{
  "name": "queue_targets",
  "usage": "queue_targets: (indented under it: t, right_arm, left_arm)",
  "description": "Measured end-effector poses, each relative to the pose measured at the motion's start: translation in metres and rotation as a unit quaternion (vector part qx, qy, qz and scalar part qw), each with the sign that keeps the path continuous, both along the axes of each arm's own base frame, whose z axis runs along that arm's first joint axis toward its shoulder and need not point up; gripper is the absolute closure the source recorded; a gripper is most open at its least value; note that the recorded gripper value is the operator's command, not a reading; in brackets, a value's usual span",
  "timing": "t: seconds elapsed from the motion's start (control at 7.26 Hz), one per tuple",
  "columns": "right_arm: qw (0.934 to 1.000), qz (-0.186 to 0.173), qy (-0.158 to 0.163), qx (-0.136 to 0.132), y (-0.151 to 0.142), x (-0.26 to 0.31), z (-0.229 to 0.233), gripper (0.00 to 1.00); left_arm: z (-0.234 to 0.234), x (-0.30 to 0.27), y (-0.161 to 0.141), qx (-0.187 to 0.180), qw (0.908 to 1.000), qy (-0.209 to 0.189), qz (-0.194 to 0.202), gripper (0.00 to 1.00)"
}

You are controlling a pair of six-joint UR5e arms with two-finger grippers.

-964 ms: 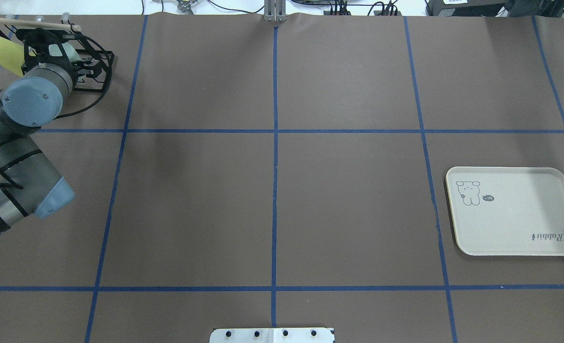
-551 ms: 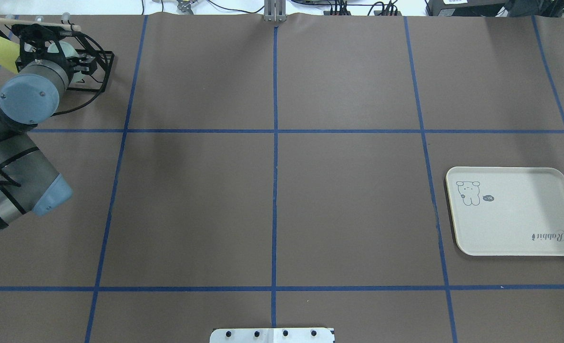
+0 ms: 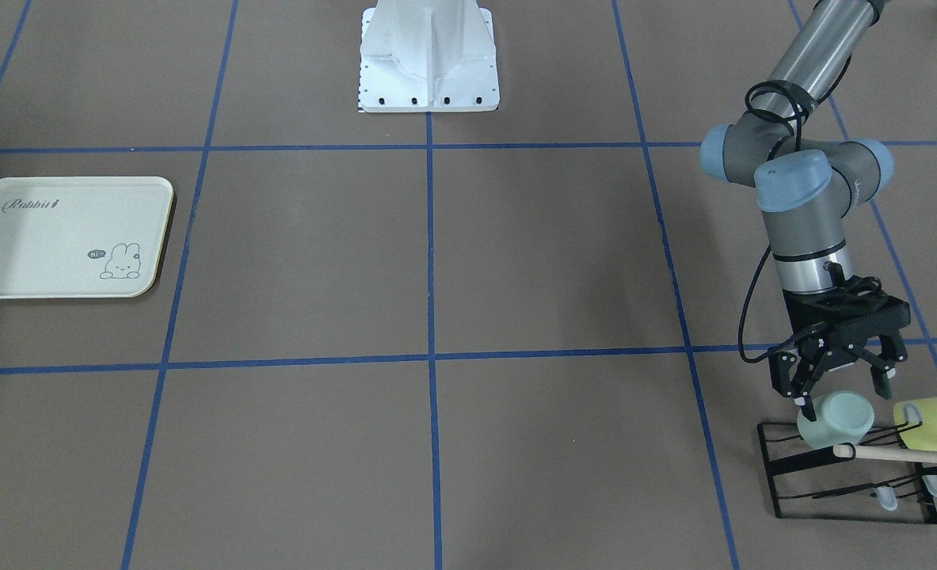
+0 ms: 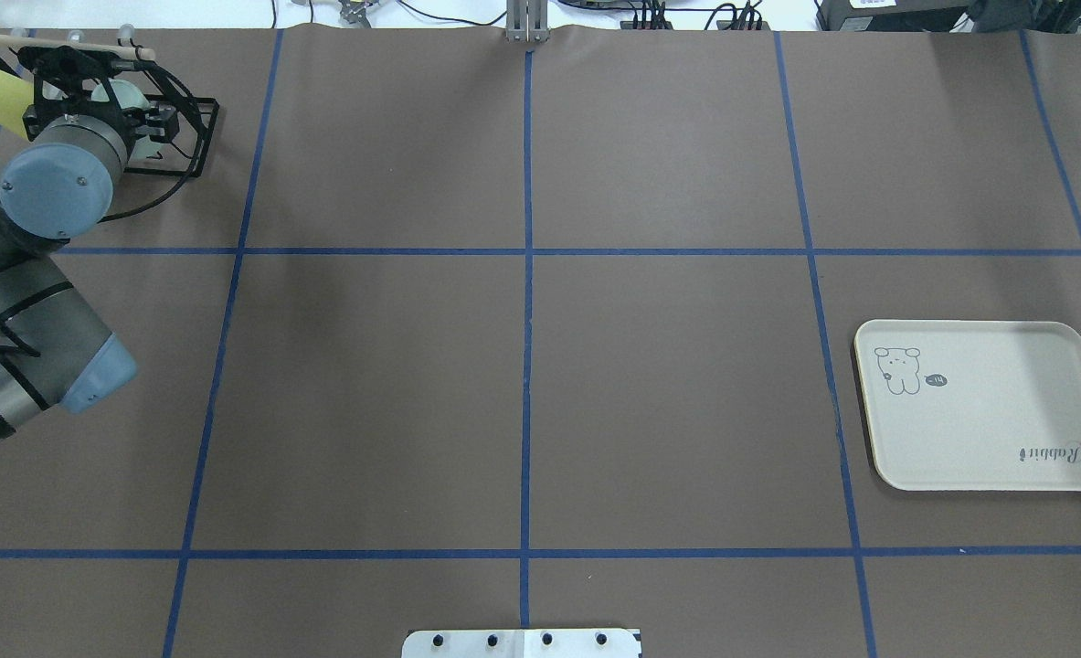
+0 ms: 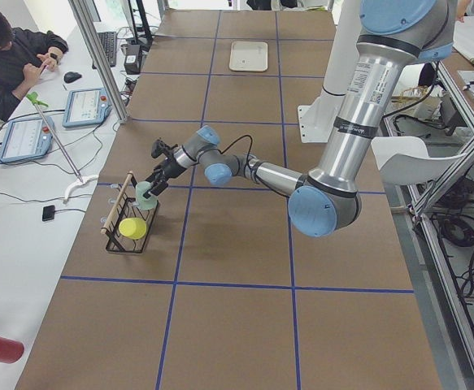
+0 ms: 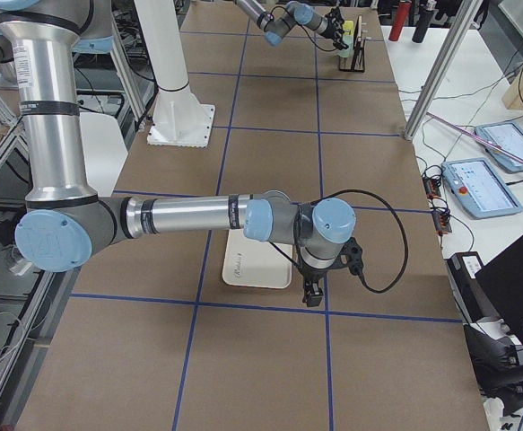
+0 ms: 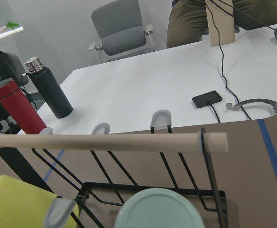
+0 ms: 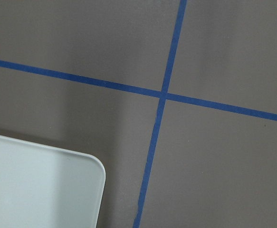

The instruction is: Left arm grabs green cup and hands to right arm on tray

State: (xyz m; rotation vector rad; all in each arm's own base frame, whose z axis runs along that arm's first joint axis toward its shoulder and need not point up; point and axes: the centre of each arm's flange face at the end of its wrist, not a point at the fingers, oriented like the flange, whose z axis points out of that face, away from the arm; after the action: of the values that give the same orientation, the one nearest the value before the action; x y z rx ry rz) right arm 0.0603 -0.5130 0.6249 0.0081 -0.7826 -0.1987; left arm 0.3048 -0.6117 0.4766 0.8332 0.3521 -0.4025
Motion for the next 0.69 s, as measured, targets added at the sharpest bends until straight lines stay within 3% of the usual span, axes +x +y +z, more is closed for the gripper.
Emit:
queue_targets:
  t: [0.69]
  right_arm:
    - [1.0, 0.0, 0.0, -0.003, 0.0003, 0.0, 0.003, 0.0]
  left_arm:
    - [0.0115, 0.0049, -0.003, -0.009, 0.9999, -0.008, 0.001, 0.0]
